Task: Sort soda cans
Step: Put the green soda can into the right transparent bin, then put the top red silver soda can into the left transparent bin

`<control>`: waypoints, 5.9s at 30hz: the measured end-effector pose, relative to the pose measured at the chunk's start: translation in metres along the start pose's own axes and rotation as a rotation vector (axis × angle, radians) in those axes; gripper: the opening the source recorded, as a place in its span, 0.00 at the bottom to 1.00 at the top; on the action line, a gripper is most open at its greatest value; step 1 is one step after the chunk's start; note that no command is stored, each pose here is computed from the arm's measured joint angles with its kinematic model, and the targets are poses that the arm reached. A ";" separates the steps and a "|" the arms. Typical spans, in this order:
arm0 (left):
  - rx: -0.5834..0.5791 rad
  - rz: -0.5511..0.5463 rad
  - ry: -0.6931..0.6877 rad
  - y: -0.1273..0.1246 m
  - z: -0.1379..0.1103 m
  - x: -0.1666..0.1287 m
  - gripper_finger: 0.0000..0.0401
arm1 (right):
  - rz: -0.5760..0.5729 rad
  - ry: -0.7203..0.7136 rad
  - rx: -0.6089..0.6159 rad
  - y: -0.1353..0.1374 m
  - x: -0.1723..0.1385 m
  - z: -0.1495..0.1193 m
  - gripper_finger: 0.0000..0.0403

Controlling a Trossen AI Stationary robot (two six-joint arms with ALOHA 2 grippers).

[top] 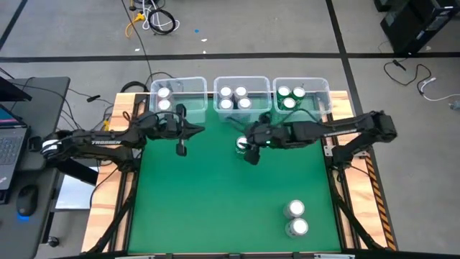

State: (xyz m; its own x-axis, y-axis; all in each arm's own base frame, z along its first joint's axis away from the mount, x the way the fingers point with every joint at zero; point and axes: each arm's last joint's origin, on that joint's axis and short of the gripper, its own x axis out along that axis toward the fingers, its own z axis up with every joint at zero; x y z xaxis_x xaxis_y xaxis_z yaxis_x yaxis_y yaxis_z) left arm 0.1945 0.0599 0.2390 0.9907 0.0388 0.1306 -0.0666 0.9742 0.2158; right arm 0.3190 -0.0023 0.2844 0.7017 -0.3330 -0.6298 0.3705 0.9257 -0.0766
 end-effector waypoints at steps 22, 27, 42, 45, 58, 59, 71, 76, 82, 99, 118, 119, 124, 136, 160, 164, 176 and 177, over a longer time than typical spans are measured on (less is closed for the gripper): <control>0.065 0.007 0.063 0.001 -0.007 0.000 0.00 | 0.004 0.469 -0.013 0.002 0.076 0.007 0.86; 0.074 0.000 0.109 0.000 -0.011 0.000 0.00 | 0.032 0.503 0.051 -0.007 0.080 0.006 0.81; 0.049 0.020 0.130 0.001 -0.013 0.000 0.00 | 0.055 0.507 0.089 -0.015 0.055 0.028 0.64; 0.043 0.021 0.130 0.001 -0.013 0.000 0.00 | 0.013 0.462 0.095 -0.021 0.030 0.049 0.64; 0.037 0.022 0.130 0.001 -0.013 0.000 0.00 | -0.464 0.484 0.254 -0.097 -0.083 0.070 0.64; 0.037 0.022 0.130 0.001 -0.013 0.000 0.00 | -0.478 0.463 0.289 -0.106 -0.091 0.069 0.64; 0.034 0.022 0.130 0.001 -0.013 0.000 0.00 | -0.622 0.438 0.545 -0.189 -0.130 0.056 0.64; 0.034 0.022 0.130 0.001 -0.013 0.000 0.01 | -0.640 0.495 0.621 -0.207 -0.131 0.038 0.64; 0.035 0.022 0.130 0.001 -0.013 0.000 0.01 | -0.630 0.516 0.705 -0.216 -0.120 0.002 0.64; 0.021 0.025 0.124 0.001 -0.012 0.000 0.01 | -0.522 0.501 0.817 -0.243 -0.054 -0.073 0.64; 0.021 0.027 0.123 0.001 -0.012 0.000 0.01 | -0.512 0.519 0.849 -0.257 -0.022 -0.102 0.66; 0.021 0.027 0.123 0.001 -0.012 0.000 0.01 | -0.512 0.514 0.848 -0.257 -0.023 -0.101 0.67; 0.021 0.027 0.123 0.001 -0.012 0.000 0.01 | -0.500 0.503 0.832 -0.255 -0.027 -0.100 0.74; -0.013 0.030 0.122 0.001 -0.012 0.000 0.01 | -0.481 0.512 0.711 -0.242 -0.026 -0.088 0.83; -0.039 0.034 0.109 0.001 -0.011 0.000 0.00 | -0.008 0.586 0.361 -0.042 -0.094 0.003 0.80; -0.040 0.033 0.115 0.001 -0.011 0.000 0.00 | 0.049 0.600 0.403 0.006 -0.108 -0.008 0.81; -0.066 0.046 0.145 0.001 -0.014 -0.001 0.01 | 0.022 0.792 0.423 0.109 -0.123 -0.061 0.84; -0.068 0.045 0.153 0.001 -0.015 -0.001 0.01 | 0.021 0.820 0.406 0.116 -0.121 -0.066 0.84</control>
State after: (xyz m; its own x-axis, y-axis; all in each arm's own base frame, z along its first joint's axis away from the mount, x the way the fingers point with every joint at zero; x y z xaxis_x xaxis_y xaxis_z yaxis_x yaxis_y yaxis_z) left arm 0.1956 0.0639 0.2248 0.9937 0.1111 -0.0115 -0.1083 0.9833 0.1460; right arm 0.2364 0.1569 0.3009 0.1158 0.0583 -0.9916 0.6570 0.7442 0.1205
